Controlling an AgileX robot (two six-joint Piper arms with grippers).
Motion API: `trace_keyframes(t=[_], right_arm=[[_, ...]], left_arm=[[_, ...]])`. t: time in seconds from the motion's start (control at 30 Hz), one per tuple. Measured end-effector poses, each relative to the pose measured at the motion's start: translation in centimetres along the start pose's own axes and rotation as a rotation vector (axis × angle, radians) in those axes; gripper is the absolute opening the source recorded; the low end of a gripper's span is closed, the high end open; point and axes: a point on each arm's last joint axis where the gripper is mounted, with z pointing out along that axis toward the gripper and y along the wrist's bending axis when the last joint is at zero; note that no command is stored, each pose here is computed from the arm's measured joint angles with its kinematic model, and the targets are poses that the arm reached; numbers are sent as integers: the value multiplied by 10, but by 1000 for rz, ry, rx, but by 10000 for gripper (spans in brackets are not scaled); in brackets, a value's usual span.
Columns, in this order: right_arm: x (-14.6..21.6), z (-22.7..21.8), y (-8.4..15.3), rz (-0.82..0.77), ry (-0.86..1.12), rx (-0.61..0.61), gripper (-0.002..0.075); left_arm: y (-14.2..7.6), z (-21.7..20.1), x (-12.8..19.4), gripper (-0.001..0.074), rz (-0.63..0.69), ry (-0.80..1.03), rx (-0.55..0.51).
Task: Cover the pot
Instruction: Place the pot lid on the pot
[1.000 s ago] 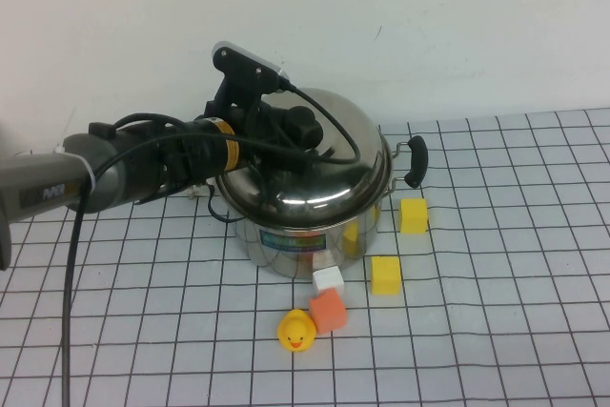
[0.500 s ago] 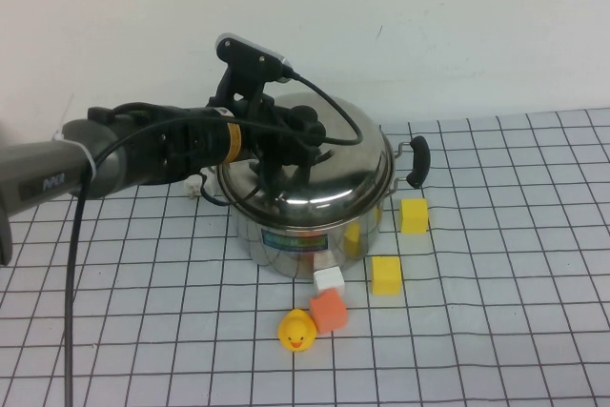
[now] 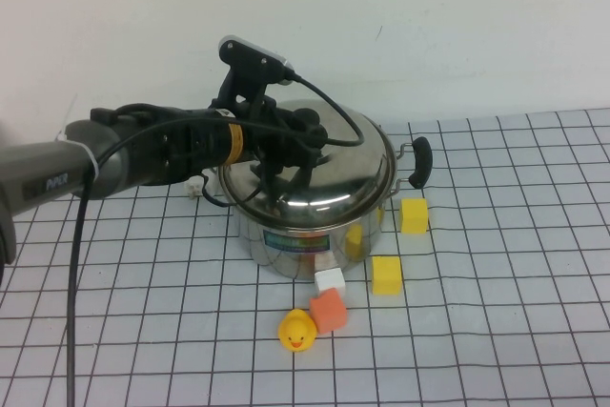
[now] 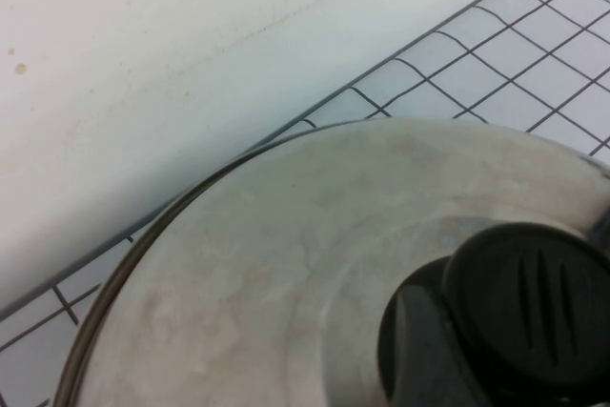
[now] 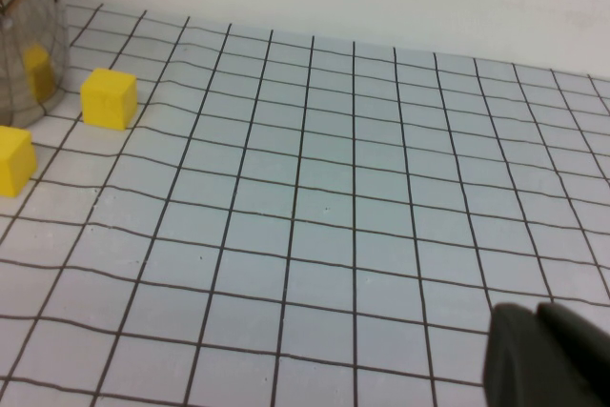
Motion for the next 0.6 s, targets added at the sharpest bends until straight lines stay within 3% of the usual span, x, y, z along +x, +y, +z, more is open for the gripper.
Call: trace_keyframes(t=[0.07, 0.2, 0.33, 0.47, 0.6], right_arm=[[0, 0, 0, 0, 0, 0, 9], [0, 0, 0, 0, 0, 0, 9], [0, 0, 0, 0, 0, 0, 9], [0, 0, 0, 0, 0, 0, 9], [0, 0, 0, 0, 0, 0, 9]], left_arm=[[0, 0, 0, 347, -10, -5, -1], [0, -3, -5, 467, -14, -22, -4], [-3, -21, -29, 486, -3, -81, -22], [-4, -51, -61, 416, 30, -150, -90], [-7, -92, -95, 200, 56, -227, -181]])
